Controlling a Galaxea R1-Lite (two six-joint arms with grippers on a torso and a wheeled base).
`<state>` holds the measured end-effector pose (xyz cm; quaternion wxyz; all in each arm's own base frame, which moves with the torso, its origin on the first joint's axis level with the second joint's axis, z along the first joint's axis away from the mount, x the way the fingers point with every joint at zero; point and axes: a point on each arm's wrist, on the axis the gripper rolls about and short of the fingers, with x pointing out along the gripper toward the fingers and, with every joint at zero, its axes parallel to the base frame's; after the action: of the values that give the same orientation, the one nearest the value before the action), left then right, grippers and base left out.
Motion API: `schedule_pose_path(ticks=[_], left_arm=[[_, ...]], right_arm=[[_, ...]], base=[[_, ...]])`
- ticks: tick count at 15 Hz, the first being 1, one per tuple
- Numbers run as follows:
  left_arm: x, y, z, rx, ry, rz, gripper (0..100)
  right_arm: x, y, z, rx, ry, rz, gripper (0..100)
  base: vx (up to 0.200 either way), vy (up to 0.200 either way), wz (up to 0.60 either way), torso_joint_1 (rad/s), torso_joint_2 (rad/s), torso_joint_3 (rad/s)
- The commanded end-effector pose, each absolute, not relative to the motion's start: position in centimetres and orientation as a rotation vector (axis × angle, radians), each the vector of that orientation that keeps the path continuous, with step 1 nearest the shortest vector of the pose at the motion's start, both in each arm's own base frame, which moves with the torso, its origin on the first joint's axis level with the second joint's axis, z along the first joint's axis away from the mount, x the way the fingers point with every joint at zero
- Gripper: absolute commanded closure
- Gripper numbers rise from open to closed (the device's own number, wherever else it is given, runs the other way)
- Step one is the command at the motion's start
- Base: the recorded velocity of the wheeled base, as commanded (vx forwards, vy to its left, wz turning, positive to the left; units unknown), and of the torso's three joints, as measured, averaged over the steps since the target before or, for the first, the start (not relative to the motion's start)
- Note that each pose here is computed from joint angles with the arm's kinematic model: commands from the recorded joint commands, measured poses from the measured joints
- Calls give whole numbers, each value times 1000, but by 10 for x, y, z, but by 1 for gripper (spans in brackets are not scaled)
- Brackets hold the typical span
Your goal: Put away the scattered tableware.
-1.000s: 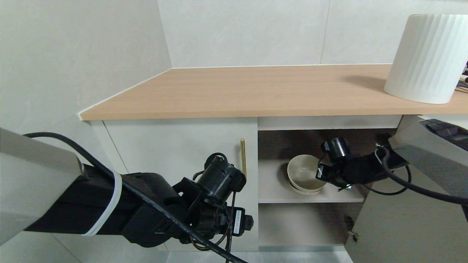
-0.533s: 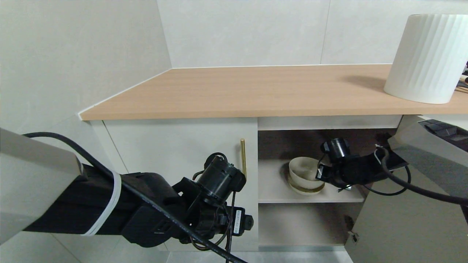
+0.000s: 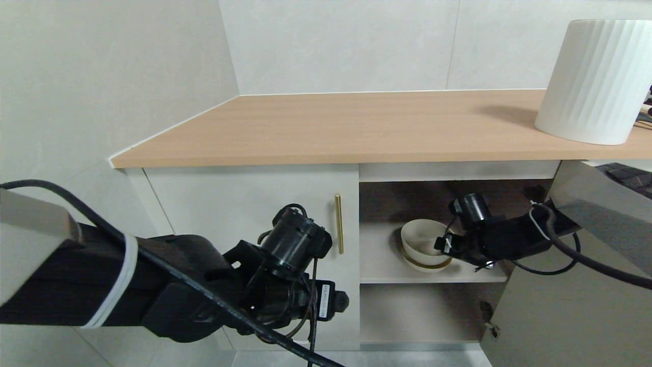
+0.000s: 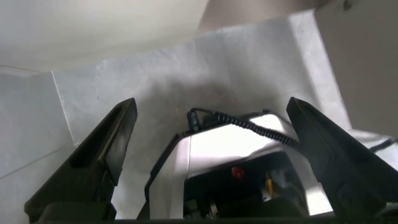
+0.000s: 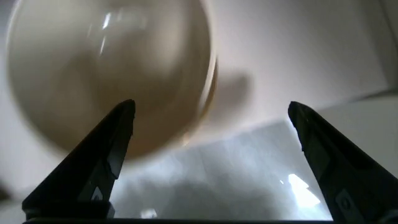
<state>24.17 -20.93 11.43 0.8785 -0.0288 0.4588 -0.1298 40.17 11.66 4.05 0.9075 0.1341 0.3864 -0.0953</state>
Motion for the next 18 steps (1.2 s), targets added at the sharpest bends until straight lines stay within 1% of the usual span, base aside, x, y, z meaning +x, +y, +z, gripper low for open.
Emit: schedule_pose_path(ticks=[1, 3, 5, 9, 10, 11, 12, 13, 16, 18], left_arm=[[234, -186, 140, -115, 894, -257, 0], [224, -162, 168, -169, 814, -247, 0], [209, -142, 186, -209, 752, -240, 0], [182, -113, 196, -240, 694, -221, 0], [177, -103, 197, -216, 675, -212, 0], [167, -89, 197, -157, 644, -211, 0], [167, -89, 197, -157, 644, -211, 0], [161, -79, 201, -139, 613, -202, 0], [161, -79, 203, -137, 605, -205, 0], [162, -80, 201, -134, 612, -205, 0]], right_arm=[[368, 123, 71, 217, 810, -81, 0], [331, 125, 100, 134, 800, 28, 0], [291, 120, 122, 119, 801, 78, 0], [222, 106, 157, 138, 787, 203, 0], [208, 103, 168, 136, 778, 217, 0], [193, 99, 179, 129, 783, 234, 0], [193, 99, 179, 129, 783, 234, 0], [176, 93, 194, 124, 779, 248, 0], [161, 85, 202, 131, 763, 250, 0], [156, 83, 200, 123, 784, 244, 0]], base=[[0, 0, 0, 0, 0, 0], [0, 0, 0, 0, 0, 0], [0, 0, 0, 0, 0, 0], [0, 0, 0, 0, 0, 0], [0, 0, 0, 0, 0, 0], [0, 0, 0, 0, 0, 0], [0, 0, 0, 0, 0, 0], [0, 0, 0, 0, 0, 0], [0, 0, 0, 0, 0, 0], [0, 0, 0, 0, 0, 0]])
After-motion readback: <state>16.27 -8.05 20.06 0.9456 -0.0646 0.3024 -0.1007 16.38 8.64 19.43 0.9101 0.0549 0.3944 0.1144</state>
